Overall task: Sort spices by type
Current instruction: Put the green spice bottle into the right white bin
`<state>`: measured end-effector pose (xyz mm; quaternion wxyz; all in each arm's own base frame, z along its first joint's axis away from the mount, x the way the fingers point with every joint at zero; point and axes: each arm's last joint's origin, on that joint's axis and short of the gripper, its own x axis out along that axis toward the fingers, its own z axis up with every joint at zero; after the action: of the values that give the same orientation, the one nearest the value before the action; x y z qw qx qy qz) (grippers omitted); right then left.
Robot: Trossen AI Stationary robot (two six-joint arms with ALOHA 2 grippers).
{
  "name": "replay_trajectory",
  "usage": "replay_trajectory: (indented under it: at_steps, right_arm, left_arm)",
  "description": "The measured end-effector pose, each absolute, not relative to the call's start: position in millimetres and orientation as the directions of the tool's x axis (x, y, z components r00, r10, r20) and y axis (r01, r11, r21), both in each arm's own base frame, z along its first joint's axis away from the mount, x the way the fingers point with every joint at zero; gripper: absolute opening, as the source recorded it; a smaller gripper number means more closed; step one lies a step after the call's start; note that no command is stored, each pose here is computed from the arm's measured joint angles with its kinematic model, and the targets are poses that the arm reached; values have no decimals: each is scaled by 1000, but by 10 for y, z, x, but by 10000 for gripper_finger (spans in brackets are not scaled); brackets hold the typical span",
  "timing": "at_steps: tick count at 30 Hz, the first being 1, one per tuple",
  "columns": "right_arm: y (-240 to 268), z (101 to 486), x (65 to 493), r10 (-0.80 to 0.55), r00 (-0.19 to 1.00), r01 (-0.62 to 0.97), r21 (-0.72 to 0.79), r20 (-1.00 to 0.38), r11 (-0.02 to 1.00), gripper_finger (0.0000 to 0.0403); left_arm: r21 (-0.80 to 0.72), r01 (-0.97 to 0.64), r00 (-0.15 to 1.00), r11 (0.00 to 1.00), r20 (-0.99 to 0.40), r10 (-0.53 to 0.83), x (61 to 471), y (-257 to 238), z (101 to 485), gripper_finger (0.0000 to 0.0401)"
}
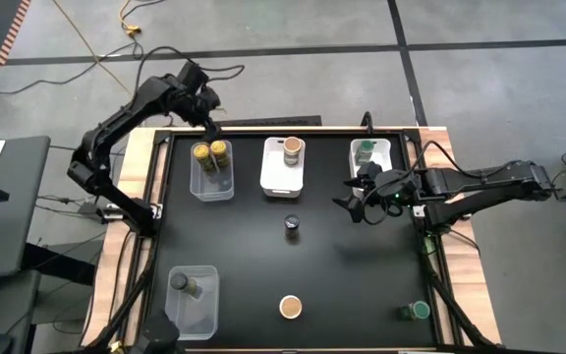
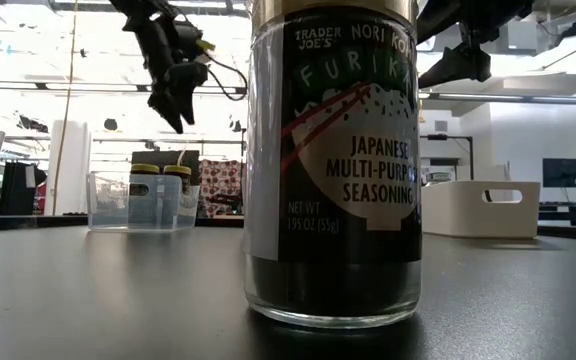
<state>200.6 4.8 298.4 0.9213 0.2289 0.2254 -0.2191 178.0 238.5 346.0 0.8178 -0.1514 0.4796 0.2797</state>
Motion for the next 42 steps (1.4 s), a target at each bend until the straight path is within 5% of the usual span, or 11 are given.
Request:
replay_trajectory:
  at_steps: [7,11,15,26,35,42]
  right_arm:
    - [48,2984,2006,-301,802,507,323,-515,799,386]
    - [72,2984,2005,-291,806,506,344,-516,791,386]
    - [102,2980,2000,-278,808,497,347,-520,795,386]
    - [201,2859,1897,-243,729,544,325,-640,774,386]
    - [178,2899,1935,-250,761,436,186,-599,880,386]
    - [114,2991,2030,-272,821,308,-12,-501,951,386]
  left_arm:
    - [-2,-668,452,744,-796,403,1842,2457,3590,320]
    - [-118,-515,586,849,-772,248,1969,2317,3596,320]
    - [-146,-356,684,923,-713,151,2201,1974,3667,320]
    - [-30,-244,908,969,-359,217,2679,634,3614,320]
    - [-42,7,935,999,-355,-21,2695,-163,3409,320]
    - [11,-43,936,999,-349,44,2633,-661,3370,320]
